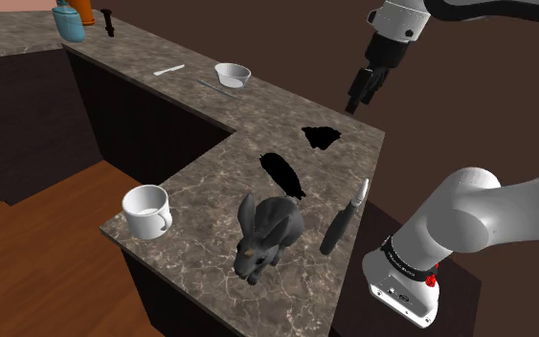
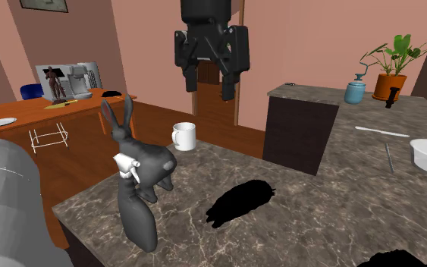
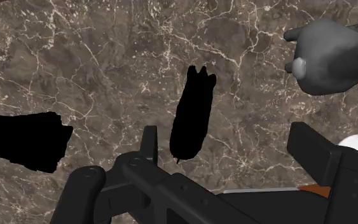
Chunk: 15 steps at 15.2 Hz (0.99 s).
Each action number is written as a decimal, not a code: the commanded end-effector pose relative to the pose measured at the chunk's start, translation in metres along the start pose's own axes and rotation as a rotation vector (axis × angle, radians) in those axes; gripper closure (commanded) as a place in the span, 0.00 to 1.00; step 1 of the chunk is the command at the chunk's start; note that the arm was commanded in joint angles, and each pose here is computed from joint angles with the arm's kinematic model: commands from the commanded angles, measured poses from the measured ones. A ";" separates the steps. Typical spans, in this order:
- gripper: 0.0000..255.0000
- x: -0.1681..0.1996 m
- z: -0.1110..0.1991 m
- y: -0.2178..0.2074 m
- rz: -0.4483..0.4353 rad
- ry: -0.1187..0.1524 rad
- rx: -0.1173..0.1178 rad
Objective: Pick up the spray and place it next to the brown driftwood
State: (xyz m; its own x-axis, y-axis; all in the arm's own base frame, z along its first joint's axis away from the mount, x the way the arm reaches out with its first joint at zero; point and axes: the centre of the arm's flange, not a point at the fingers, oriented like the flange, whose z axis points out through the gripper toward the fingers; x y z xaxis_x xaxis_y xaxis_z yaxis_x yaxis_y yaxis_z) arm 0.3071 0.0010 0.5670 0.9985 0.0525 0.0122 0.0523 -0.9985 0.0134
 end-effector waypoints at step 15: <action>0.00 -0.131 0.083 -0.148 0.800 0.152 -0.235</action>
State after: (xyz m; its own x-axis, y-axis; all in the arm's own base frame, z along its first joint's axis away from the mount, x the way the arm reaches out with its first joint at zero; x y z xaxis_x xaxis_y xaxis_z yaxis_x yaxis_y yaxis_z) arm 0.1775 0.1280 0.4901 0.7666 -0.6035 0.2194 -0.6377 -0.7556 0.1498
